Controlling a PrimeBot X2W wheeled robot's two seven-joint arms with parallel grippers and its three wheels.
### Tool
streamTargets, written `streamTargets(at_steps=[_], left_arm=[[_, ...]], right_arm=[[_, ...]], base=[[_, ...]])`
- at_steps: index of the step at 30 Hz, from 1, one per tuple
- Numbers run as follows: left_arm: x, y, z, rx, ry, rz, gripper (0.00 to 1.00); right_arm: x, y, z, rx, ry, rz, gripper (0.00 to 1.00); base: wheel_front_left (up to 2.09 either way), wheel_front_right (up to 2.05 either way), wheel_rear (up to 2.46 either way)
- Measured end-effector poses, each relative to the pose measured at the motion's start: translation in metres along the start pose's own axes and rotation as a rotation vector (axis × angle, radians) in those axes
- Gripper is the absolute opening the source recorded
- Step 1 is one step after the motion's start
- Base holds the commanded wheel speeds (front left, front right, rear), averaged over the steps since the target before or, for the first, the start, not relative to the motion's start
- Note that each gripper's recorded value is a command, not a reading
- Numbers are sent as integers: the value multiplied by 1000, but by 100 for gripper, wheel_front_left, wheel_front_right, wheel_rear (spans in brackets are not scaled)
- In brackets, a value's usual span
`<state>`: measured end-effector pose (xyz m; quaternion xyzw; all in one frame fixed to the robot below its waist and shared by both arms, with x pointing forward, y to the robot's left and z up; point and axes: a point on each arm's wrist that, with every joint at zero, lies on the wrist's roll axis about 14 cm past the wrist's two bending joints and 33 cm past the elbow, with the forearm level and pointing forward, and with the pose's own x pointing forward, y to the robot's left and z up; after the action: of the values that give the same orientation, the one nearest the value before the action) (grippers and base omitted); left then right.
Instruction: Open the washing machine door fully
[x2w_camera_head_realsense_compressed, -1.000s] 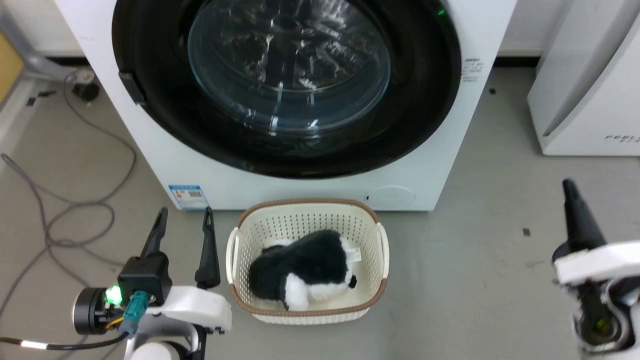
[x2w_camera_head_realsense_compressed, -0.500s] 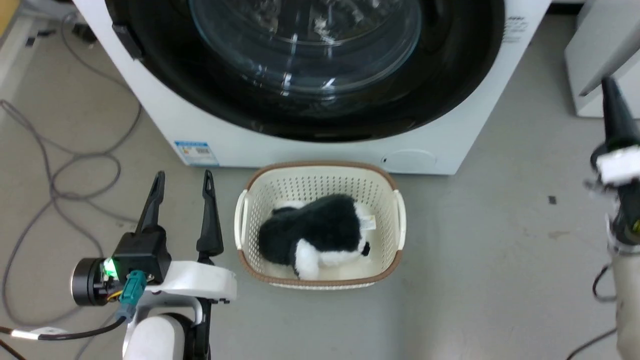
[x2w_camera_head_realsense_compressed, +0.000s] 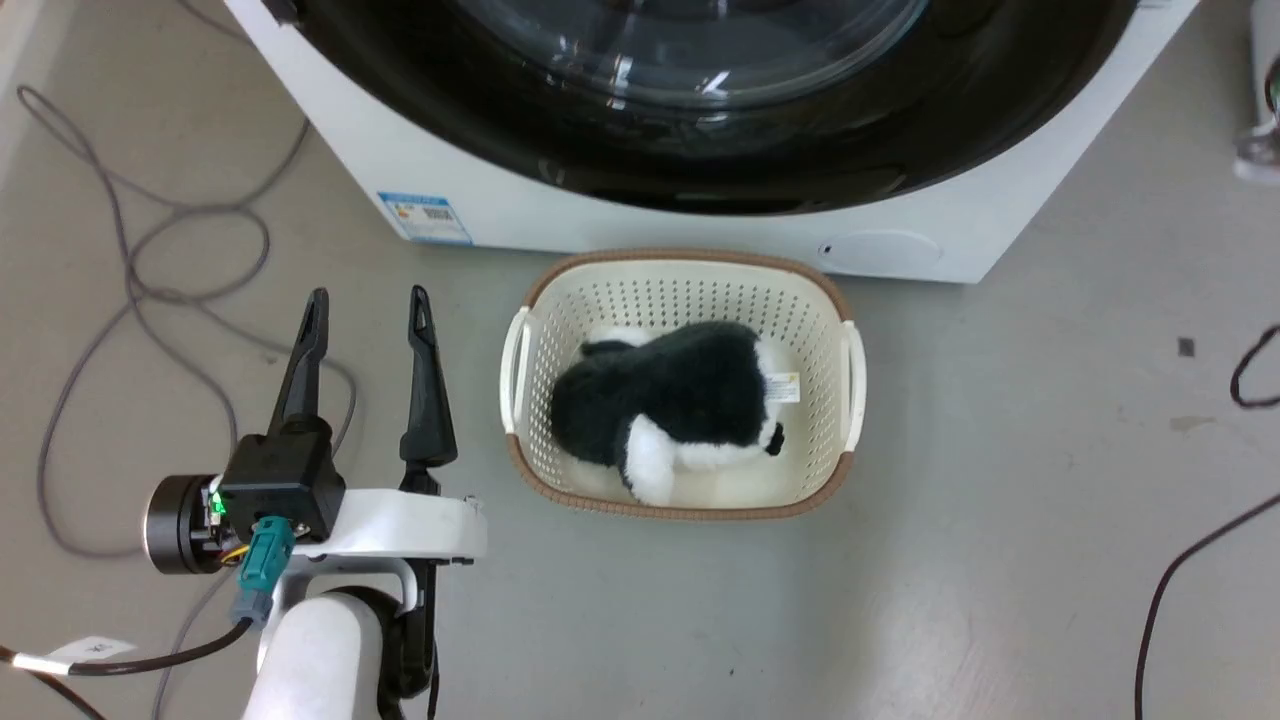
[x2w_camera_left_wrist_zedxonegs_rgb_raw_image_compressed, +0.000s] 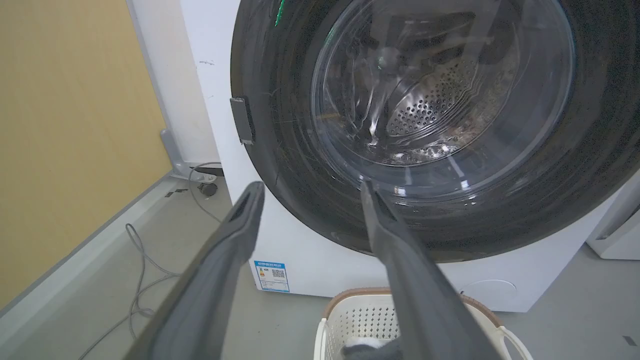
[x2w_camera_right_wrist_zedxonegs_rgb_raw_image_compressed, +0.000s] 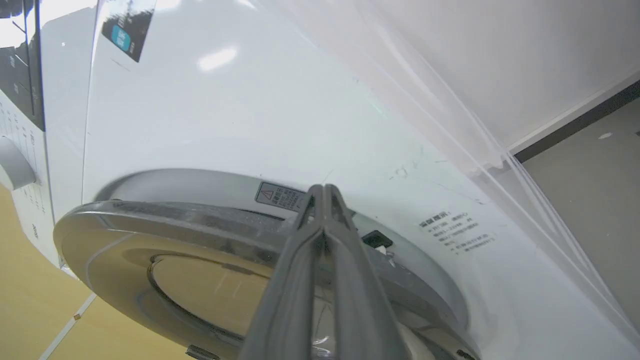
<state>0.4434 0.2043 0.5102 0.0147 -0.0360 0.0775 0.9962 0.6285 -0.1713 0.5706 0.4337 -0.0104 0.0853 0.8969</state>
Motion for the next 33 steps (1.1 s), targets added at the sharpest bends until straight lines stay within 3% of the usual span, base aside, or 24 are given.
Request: streamTargets(at_steps=[11, 27, 33], left_arm=[[11, 3, -7, 7, -7, 24, 100], [15, 1, 2, -9, -52, 33, 100], [13, 2, 10, -13, -77, 35, 100]], right_arm=[[33, 9, -30, 90, 105, 29, 0], [32, 13, -50, 196, 352, 39, 0], [24, 32, -53, 258, 420, 77, 0]], base=[[0, 0, 0], [0, 0, 0], [0, 0, 0]])
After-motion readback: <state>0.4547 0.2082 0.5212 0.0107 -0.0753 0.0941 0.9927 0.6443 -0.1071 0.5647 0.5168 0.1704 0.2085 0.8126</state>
